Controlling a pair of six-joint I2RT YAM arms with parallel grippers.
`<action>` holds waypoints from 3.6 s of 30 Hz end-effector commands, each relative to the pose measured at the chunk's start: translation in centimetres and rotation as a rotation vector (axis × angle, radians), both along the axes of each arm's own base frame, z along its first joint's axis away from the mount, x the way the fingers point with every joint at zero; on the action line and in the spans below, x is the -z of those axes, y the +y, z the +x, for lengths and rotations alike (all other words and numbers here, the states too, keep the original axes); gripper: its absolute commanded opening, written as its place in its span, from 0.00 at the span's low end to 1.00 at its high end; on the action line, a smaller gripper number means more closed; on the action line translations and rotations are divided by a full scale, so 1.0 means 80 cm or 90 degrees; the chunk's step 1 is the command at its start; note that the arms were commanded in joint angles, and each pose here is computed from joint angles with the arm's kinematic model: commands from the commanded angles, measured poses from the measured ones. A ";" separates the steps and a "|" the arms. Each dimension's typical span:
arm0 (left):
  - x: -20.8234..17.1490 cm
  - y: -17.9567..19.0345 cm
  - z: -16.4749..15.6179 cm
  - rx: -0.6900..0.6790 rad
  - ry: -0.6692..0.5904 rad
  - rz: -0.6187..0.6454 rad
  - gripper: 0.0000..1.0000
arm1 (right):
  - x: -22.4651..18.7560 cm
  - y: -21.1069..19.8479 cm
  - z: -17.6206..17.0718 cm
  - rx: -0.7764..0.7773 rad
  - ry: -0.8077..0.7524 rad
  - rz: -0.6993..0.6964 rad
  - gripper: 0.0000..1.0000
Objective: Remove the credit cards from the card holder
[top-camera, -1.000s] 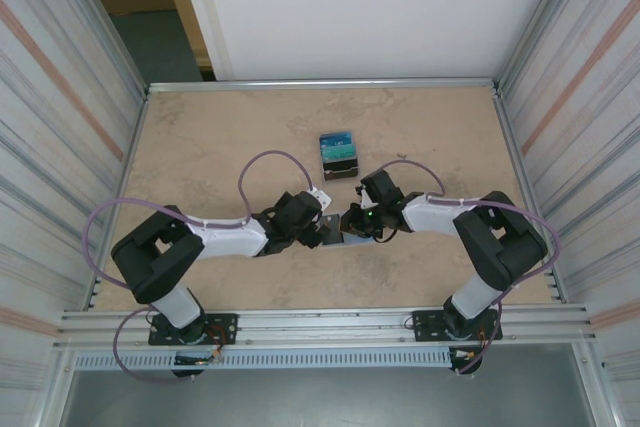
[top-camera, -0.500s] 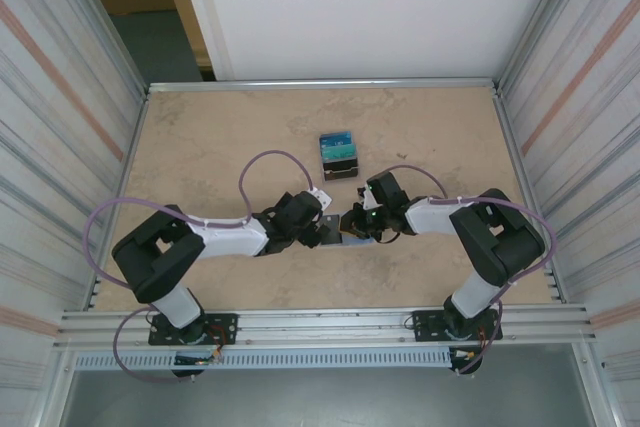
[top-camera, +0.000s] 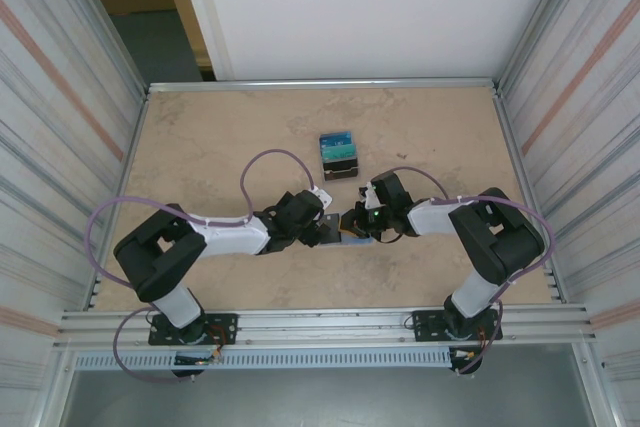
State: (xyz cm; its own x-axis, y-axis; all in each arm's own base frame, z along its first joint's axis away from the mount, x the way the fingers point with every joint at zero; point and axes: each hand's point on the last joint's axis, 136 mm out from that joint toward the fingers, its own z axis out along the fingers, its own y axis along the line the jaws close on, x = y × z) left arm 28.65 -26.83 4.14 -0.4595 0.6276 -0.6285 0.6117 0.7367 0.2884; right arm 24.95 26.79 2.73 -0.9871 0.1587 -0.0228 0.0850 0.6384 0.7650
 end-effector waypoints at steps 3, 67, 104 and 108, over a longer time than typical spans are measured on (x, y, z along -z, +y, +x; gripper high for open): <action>0.017 0.003 -0.012 0.017 0.037 0.025 0.95 | -0.005 0.007 0.000 -0.006 -0.001 0.030 0.00; -0.056 -0.030 0.025 0.036 -0.076 -0.024 0.99 | -0.014 -0.052 0.010 0.030 -0.026 -0.081 0.00; -0.027 -0.060 0.027 0.099 -0.057 0.017 0.99 | -0.021 -0.066 0.010 -0.018 0.002 -0.115 0.00; -0.044 -0.069 0.024 0.109 -0.064 -0.005 0.99 | -0.018 -0.063 0.010 -0.022 0.006 -0.109 0.00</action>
